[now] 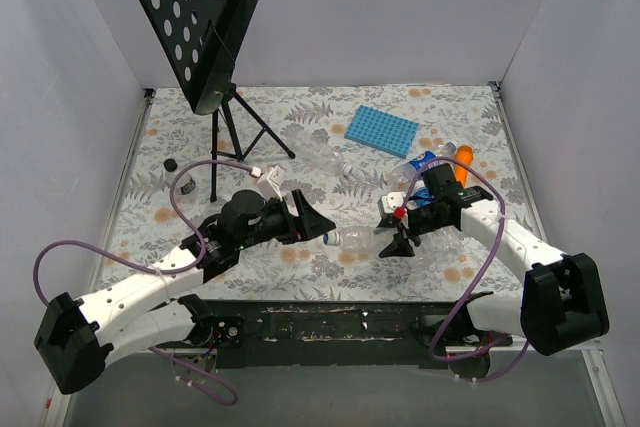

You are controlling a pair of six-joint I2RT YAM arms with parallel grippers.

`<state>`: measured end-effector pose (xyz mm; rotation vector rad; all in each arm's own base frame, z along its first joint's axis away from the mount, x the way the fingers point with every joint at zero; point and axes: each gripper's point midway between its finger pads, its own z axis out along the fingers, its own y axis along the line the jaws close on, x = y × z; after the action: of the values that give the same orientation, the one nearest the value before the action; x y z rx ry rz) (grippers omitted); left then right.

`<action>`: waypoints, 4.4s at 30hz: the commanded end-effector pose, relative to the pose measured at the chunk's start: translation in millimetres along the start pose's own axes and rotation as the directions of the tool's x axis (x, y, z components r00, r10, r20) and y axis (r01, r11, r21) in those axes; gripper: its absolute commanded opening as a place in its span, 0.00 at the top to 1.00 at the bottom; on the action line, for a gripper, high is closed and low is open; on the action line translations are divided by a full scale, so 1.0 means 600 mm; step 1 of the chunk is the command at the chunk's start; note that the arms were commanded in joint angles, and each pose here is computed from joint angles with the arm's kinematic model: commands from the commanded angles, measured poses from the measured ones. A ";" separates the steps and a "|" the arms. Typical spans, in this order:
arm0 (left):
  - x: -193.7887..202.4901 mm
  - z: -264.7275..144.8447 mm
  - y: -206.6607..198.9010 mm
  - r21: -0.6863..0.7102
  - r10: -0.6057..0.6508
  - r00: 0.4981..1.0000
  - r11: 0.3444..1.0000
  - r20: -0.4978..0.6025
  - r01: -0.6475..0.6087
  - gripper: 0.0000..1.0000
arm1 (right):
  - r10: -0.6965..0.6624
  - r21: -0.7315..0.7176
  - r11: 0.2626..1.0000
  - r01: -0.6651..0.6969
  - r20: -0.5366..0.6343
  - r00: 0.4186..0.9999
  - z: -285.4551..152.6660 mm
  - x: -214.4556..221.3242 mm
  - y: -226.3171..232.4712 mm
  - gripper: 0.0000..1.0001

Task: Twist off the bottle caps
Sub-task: Unscrew the bottle cap from the plastic bottle.

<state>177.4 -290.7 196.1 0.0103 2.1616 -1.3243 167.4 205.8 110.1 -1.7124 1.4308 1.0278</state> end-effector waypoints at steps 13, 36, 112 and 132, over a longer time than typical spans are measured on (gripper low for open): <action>-0.070 -0.073 -0.018 -0.039 0.463 0.868 0.885 0.178 -0.464 0.02 | -0.005 0.001 1.000 0.005 -0.010 1.000 -0.004 0.000 0.002 0.93; 0.023 -0.052 -0.020 0.296 0.932 0.312 0.250 0.183 -0.922 0.02 | -0.013 -0.011 1.000 0.013 -0.004 1.000 -0.004 -0.002 0.006 0.93; 0.010 -0.001 -0.047 0.144 -0.042 0.999 0.989 -0.011 0.043 0.67 | -0.011 -0.012 1.000 0.011 -0.033 0.999 -0.001 0.009 0.007 0.93; 0.015 -0.065 -0.039 0.213 0.659 0.749 0.725 0.063 -0.655 0.02 | -0.022 -0.010 1.000 0.022 -0.020 1.000 -0.003 0.002 0.009 0.93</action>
<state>152.0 -280.8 211.7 0.4623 1.9623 -1.2419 165.8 201.5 103.6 -1.7514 1.4493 0.9955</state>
